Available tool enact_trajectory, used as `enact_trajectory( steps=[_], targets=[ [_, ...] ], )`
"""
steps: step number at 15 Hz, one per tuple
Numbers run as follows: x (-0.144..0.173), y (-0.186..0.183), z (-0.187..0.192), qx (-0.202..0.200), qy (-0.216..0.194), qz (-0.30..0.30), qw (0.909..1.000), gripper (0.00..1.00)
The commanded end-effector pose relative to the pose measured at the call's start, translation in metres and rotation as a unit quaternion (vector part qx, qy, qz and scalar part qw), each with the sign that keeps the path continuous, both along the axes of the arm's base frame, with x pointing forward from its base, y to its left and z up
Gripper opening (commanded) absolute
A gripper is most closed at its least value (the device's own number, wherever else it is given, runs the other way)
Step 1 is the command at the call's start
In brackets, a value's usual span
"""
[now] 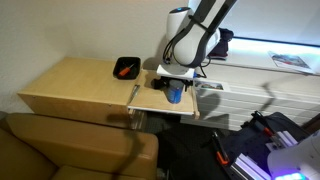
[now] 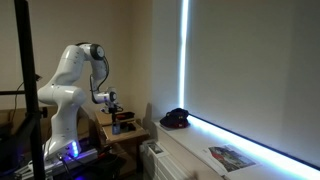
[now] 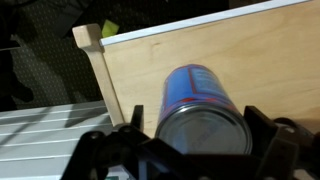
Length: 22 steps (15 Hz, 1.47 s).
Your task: Move the can from the nightstand to the windowsill
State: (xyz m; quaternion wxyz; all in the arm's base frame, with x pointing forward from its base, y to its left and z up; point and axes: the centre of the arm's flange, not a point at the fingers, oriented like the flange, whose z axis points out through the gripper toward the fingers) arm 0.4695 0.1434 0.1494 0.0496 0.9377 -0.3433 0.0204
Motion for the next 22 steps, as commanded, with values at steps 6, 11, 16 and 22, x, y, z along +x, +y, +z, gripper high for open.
enact_trajectory(
  steps=[6, 11, 16, 22],
  targets=[
    [-0.001, -0.013, -0.03, -0.024, -0.007, -0.039, 0.9989, 1.0],
    [0.0, -0.013, -0.026, -0.029, -0.005, -0.043, 0.9986, 1.0],
    [0.002, -0.011, -0.023, -0.02, -0.015, -0.04, 0.9989, 0.63],
    [0.004, -0.03, 0.006, -0.008, -0.037, -0.06, 0.9975, 0.6]
  ],
)
